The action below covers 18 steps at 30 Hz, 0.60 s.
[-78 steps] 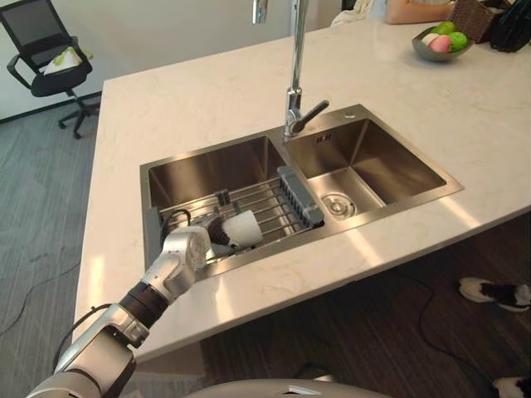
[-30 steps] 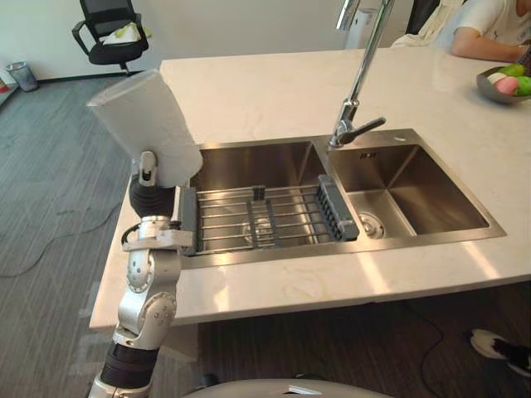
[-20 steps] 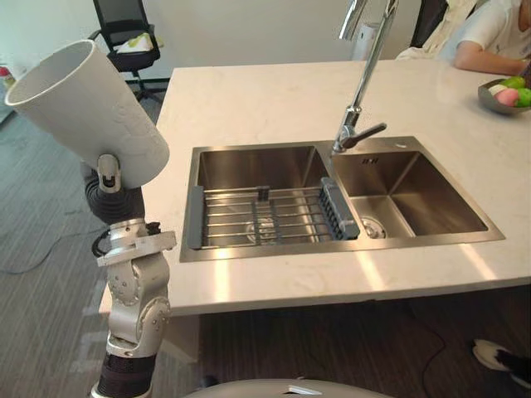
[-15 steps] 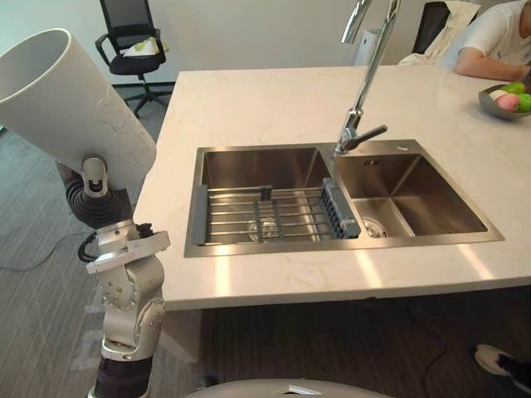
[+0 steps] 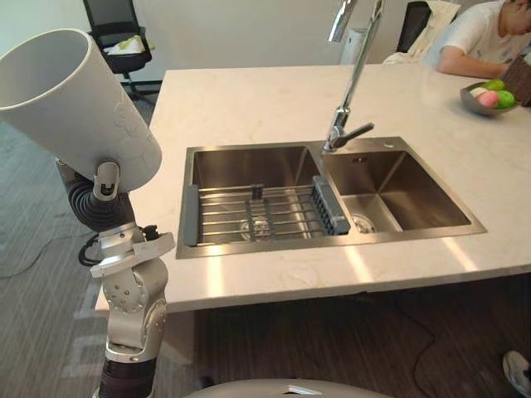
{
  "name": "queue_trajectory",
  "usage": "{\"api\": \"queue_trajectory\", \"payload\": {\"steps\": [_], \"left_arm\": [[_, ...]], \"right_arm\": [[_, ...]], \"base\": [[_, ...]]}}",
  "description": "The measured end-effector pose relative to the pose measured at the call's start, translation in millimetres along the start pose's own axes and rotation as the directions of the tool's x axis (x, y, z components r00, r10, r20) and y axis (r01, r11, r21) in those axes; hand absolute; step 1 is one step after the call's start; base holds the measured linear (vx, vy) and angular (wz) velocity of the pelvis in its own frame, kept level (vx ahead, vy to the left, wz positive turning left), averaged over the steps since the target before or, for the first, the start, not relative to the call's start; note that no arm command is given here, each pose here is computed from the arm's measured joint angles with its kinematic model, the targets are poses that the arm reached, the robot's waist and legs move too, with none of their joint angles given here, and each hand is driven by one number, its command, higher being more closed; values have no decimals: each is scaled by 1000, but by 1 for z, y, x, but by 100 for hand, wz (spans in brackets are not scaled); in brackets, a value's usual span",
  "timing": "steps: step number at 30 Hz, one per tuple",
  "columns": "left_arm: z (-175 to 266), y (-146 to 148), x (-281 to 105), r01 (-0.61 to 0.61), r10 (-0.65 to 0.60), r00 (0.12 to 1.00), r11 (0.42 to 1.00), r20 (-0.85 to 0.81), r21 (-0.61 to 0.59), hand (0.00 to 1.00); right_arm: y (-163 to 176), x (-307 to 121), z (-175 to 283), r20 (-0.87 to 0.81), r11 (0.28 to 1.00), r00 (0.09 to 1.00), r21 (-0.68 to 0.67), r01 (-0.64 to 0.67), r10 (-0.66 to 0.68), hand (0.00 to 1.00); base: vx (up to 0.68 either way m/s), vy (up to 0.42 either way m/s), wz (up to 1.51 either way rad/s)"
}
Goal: Walk over to the sink, pick up the cup, carry it to the dishwasher, place the cup inside the dishwasher, then close the dishwasher door
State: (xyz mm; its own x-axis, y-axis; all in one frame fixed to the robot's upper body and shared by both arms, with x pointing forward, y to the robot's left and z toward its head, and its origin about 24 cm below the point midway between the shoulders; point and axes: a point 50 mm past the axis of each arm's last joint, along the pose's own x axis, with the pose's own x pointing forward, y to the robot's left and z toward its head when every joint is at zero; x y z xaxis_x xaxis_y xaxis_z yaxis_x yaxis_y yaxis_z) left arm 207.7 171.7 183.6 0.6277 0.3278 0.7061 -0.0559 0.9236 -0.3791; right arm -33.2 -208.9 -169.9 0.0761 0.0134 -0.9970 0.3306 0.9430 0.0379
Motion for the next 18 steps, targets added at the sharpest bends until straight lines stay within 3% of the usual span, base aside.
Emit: {"api": "queue_trajectory", "payload": {"steps": [3, 7, 9, 13, 18], "left_arm": [[-4, 7, -4, -29, 31, 998, 999, -51, 38, 100], [0, 43, -14, -186, 203, 976, 964, -73, 191, 100], [3, 52, -16, -220, 239, 969, 950, -63, 221, 100], [11, 53, -12, -201, 211, 977, 955, -26, 218, 100], [8, 33, -15, -125, 130, 990, 986, -49, 109, 100]], "right_arm": [[-1, 2, 5, 15, 999, 1000, 40, 13, -14, 0], [-11, 2, 43, 105, 999, 993, 19, 49, -50, 0], [-15, 2, 43, 96, 995, 992, 71, 71, -78, 0], [-27, -2, 53, 128, 990, 985, 98, 104, -117, 0], [-48, -11, 41, 125, 982, 982, 148, 119, -138, 0]], "base": [[36, -52, 99], [-129, -90, 150], [-265, -55, 171], [-201, -62, 169], [-118, 148, 204]]}}
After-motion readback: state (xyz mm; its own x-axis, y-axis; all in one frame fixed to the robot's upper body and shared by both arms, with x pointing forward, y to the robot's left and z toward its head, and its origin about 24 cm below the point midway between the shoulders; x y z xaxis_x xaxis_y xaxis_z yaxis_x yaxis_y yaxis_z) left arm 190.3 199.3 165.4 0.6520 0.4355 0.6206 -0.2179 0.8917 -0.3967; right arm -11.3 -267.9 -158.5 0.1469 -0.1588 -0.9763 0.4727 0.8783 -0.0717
